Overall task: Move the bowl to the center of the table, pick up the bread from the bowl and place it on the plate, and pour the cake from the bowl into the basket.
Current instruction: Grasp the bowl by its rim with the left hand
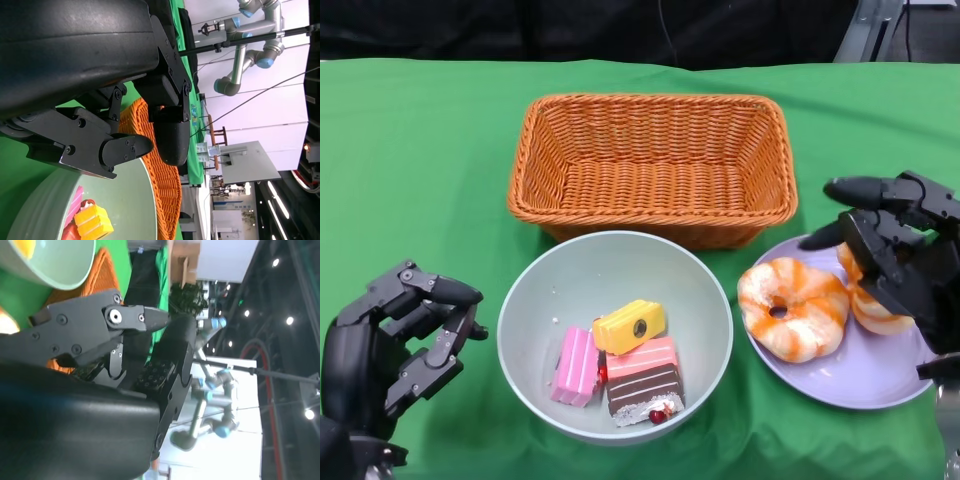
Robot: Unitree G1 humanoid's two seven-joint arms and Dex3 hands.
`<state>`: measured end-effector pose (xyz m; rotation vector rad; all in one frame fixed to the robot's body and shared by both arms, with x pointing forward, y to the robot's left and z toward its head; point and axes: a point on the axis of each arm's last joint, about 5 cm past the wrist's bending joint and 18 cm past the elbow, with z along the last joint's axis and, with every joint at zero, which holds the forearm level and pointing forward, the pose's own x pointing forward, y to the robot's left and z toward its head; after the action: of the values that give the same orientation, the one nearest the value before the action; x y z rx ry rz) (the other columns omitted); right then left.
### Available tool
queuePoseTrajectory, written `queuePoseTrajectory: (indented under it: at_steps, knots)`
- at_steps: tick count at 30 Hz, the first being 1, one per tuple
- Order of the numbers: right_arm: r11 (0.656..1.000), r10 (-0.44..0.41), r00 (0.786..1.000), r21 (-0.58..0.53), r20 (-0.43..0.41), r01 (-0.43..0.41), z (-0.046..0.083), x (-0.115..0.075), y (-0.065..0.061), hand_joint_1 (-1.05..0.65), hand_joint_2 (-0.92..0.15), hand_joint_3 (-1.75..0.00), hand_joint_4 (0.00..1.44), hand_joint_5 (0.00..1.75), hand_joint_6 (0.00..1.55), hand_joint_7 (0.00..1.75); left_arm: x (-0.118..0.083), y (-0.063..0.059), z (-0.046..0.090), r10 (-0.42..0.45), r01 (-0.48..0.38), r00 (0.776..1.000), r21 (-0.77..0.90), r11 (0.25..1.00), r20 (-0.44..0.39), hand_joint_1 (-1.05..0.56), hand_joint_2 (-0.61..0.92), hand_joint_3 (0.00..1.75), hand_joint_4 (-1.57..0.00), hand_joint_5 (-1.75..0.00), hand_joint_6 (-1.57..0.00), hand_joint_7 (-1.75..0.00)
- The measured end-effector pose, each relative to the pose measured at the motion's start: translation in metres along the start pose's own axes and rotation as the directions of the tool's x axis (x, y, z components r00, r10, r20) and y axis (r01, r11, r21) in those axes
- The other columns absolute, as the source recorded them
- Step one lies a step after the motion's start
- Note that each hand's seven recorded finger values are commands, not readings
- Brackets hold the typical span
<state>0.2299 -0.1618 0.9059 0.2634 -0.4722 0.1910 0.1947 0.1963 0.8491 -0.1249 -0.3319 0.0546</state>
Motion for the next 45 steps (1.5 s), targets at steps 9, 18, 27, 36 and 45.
queuePoseTrajectory:
  at_steps: [9,18,27,36,45]
  knots:
    - [0.999,0.016,0.999,0.046,-0.040,-0.014,-0.001,-0.006,-0.003,-0.11,-0.52,-1.10,0.78,1.59,0.77,1.19,0.002,0.011,0.014,-0.143,0.120,0.983,0.184,0.976,0.116,-0.30,0.82,0.27,-0.61,-0.40,-0.70,-0.12]
    - [0.997,-0.004,0.999,0.071,-0.053,0.008,-0.004,-0.006,-0.002,-0.12,-0.53,-1.06,0.79,1.59,0.78,1.19,0.018,0.040,0.079,-0.560,0.361,0.823,0.671,0.648,0.098,-0.52,0.87,0.01,-0.34,-0.01,-0.42,0.00]
    - [0.995,-0.046,0.997,0.087,-0.070,0.052,-0.003,-0.006,-0.002,-0.12,-0.57,-1.01,0.78,1.58,0.76,1.21,0.011,0.038,0.083,-0.682,0.320,0.721,0.813,0.486,0.124,-0.57,0.81,0.00,-0.41,-0.05,-0.44,-0.03]
    - [0.992,-0.074,0.993,0.097,-0.088,0.082,-0.002,-0.005,0.002,-0.12,-0.56,-1.02,0.76,1.58,0.74,1.22,0.009,0.022,0.059,-0.645,0.075,0.625,0.789,0.609,0.439,-0.41,0.83,0.01,-0.79,-0.21,-0.74,-0.09]
    - [0.991,-0.088,0.992,0.092,-0.090,0.096,-0.002,-0.006,0.004,-0.14,-0.53,-1.06,0.76,1.59,0.75,1.23,0.012,0.019,0.054,-0.665,0.061,0.573,0.784,0.618,0.480,-0.36,0.84,0.01,-0.86,-0.24,-0.82,-0.08]
